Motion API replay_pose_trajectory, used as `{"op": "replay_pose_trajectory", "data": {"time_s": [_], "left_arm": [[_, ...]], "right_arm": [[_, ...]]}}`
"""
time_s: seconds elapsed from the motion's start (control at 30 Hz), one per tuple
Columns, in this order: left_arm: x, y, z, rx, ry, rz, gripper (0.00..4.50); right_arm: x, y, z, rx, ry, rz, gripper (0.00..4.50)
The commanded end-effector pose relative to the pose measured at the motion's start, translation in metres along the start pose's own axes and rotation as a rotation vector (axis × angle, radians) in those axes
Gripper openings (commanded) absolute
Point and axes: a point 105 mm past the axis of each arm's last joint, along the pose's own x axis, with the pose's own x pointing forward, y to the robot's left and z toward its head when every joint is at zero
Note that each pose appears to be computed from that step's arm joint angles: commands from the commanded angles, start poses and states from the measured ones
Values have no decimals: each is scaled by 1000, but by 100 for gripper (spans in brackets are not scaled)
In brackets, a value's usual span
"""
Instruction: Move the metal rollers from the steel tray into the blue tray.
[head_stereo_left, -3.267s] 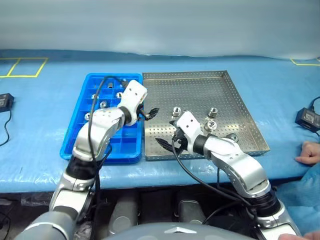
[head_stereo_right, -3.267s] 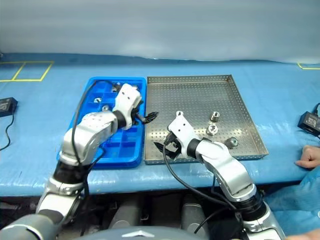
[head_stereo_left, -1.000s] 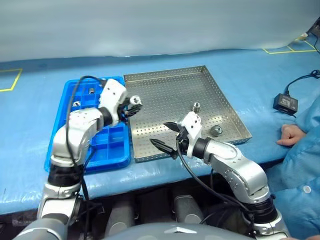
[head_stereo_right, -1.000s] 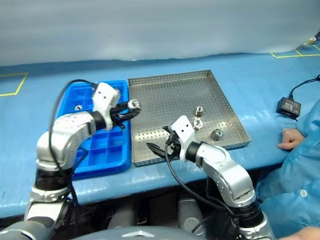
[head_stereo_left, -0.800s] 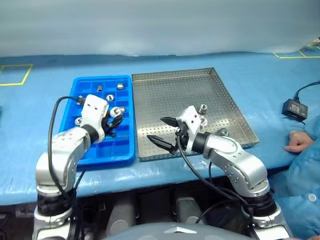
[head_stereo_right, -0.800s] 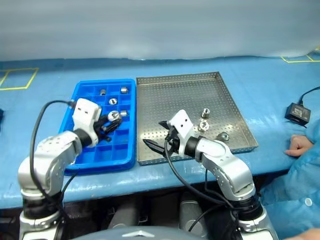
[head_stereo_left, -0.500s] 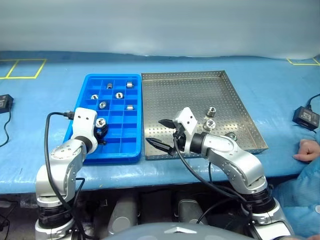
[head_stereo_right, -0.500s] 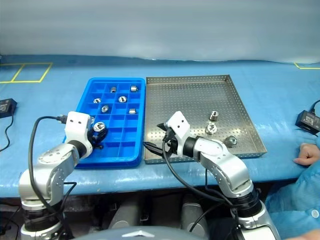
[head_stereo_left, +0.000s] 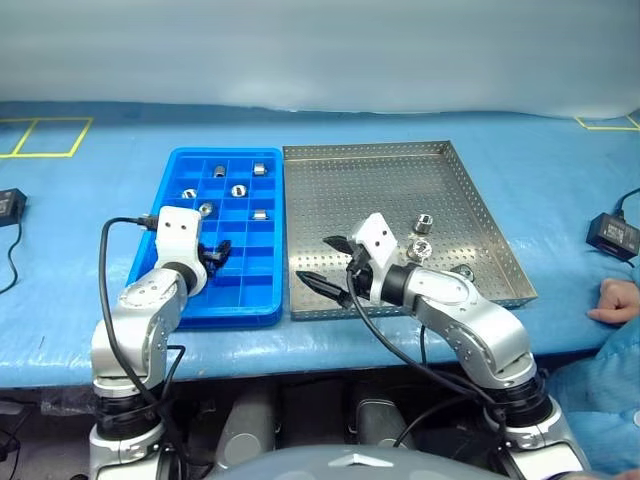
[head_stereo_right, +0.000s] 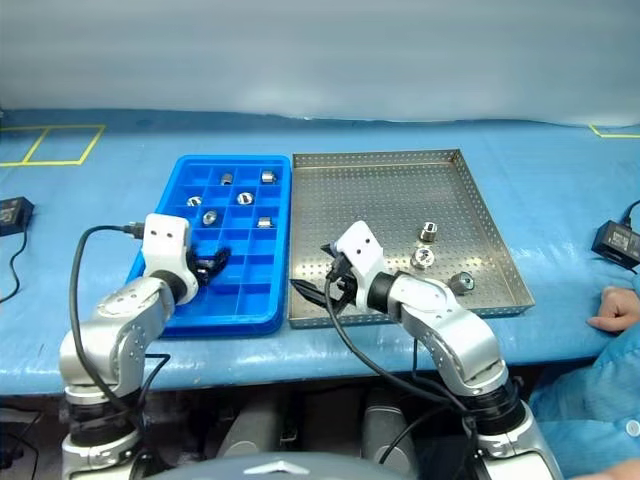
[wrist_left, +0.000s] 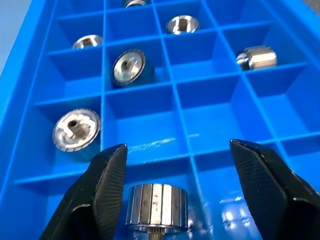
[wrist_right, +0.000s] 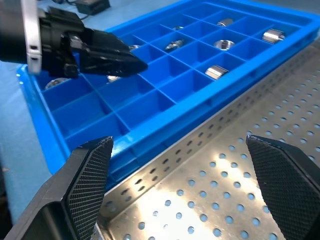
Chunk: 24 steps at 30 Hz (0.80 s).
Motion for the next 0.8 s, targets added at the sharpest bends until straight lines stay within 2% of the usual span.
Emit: {"op": "replay_pose_trajectory", "data": {"time_s": [0.03,0.13,0.23,0.37,0.57,0.73,0.8], "left_arm": [[-10,-43,35,-10,-180,-283,356],[-17,-74,39,63,-211,-496,356],[-16,-95,38,125,-210,-622,356],[-15,-121,36,182,-216,-751,356],[-16,-154,34,204,-215,-898,356],[-12,-156,32,221,-202,-913,356],[-13,-157,30,223,-198,-918,356]], "right_arm": [[-10,-17,6,-45,20,-122,450],[-18,-40,-1,-74,104,-290,450],[-30,-77,5,-14,97,-551,450],[-45,-101,-2,95,109,-785,450],[-58,-112,-25,217,151,-943,450],[-60,-118,-36,285,146,-1019,450],[-56,-117,-38,314,133,-1000,450]]}}
